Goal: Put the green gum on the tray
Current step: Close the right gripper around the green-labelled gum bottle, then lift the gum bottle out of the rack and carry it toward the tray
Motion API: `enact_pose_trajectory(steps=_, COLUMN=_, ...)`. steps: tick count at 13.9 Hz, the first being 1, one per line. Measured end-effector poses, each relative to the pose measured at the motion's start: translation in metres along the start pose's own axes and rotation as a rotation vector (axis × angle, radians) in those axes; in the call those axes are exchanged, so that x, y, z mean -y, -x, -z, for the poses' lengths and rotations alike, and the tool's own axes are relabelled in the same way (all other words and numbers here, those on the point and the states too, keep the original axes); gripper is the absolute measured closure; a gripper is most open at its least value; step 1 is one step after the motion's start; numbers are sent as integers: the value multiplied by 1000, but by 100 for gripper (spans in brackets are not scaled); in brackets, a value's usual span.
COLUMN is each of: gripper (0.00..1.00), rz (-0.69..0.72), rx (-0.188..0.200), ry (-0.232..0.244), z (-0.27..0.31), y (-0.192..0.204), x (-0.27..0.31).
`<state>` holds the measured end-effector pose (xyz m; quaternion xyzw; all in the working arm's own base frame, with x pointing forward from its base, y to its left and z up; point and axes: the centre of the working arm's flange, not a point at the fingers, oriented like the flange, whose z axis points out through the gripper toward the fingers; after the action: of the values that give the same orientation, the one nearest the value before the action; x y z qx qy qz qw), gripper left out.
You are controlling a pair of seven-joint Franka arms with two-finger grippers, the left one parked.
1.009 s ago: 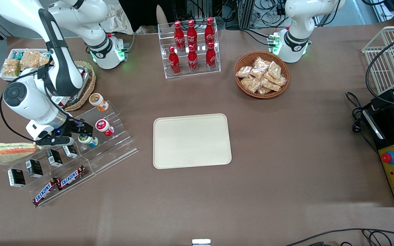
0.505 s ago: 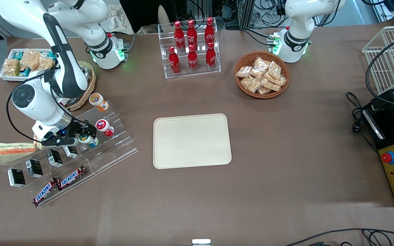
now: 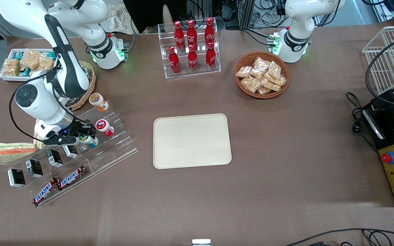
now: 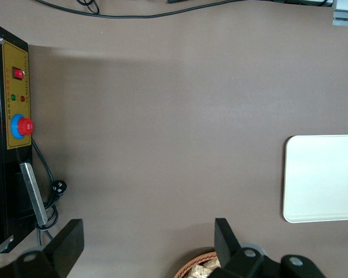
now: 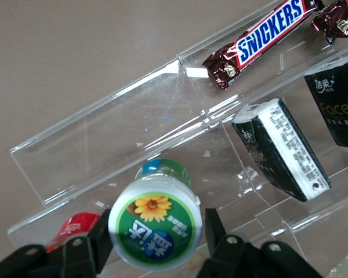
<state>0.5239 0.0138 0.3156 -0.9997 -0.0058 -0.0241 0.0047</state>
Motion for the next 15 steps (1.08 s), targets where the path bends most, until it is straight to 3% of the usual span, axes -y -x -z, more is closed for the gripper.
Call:
enact_pose_trajectory(steps=1, gripper=39, rz=-1, rx=0, ry=0, z=0, y=0, x=0)
enact_pose_trajectory(steps=6, gripper=40, rz=-21, rx=-3, ry=0, z=1, y=-1, x=0)
enact_pose_trajectory(steps=9, gripper=40, rz=-24, rx=-25, ry=-2, z=15, y=-10, x=0)
enact_pose_trajectory(steps=13, gripper=40, rz=-19, rx=42, ry=-7, z=107, y=-46, x=3)
enact_pose_trajectory(steps=15, gripper=40, rz=-14, rx=41, ry=-11, z=174, y=-59, x=6)
